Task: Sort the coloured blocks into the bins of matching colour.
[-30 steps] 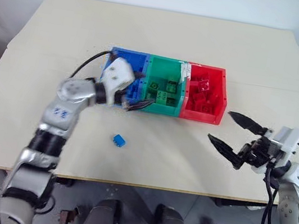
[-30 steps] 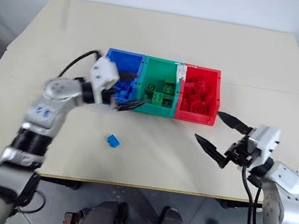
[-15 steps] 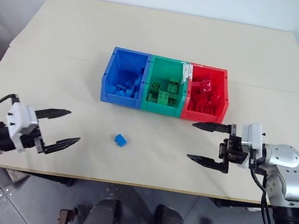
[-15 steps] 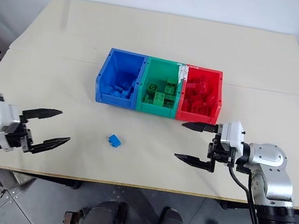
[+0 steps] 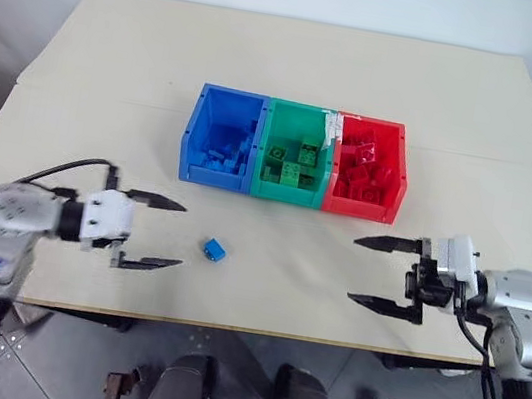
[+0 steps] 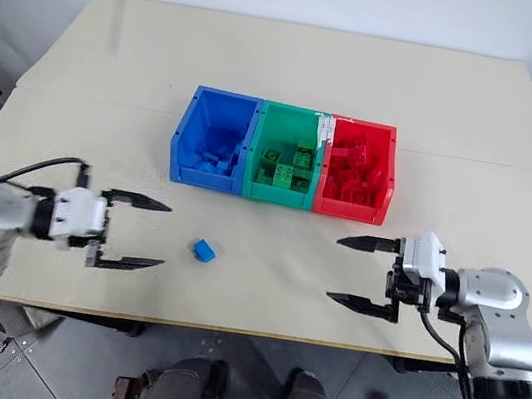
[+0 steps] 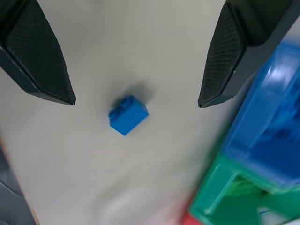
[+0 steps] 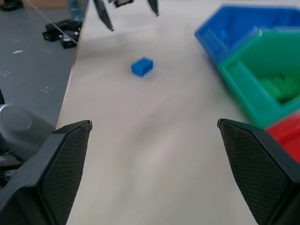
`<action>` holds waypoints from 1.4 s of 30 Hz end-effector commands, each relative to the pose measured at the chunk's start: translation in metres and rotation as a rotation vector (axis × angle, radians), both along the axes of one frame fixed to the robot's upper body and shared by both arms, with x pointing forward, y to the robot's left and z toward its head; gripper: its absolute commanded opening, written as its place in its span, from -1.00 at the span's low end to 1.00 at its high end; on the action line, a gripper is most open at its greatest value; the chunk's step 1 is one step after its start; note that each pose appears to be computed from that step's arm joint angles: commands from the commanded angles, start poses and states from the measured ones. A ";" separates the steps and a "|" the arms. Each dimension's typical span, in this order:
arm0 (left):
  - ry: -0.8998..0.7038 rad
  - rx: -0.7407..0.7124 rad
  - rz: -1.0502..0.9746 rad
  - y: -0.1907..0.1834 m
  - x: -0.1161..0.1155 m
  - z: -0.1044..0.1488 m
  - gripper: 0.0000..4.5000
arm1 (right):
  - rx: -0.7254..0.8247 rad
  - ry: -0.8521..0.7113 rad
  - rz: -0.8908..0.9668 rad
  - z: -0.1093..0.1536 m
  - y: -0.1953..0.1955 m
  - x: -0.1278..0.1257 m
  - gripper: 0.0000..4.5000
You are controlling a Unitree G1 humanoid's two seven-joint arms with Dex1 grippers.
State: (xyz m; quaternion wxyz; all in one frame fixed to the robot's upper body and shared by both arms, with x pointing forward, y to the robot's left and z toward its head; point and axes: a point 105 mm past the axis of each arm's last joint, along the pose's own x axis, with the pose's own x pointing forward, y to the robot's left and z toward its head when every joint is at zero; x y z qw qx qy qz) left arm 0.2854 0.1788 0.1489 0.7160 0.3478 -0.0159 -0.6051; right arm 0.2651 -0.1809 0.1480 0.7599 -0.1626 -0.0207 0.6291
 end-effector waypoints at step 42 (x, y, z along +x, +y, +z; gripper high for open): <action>0.125 -0.490 0.479 -0.030 0.094 0.079 -0.59 | 0.304 -0.124 -0.318 0.038 0.008 0.006 1.00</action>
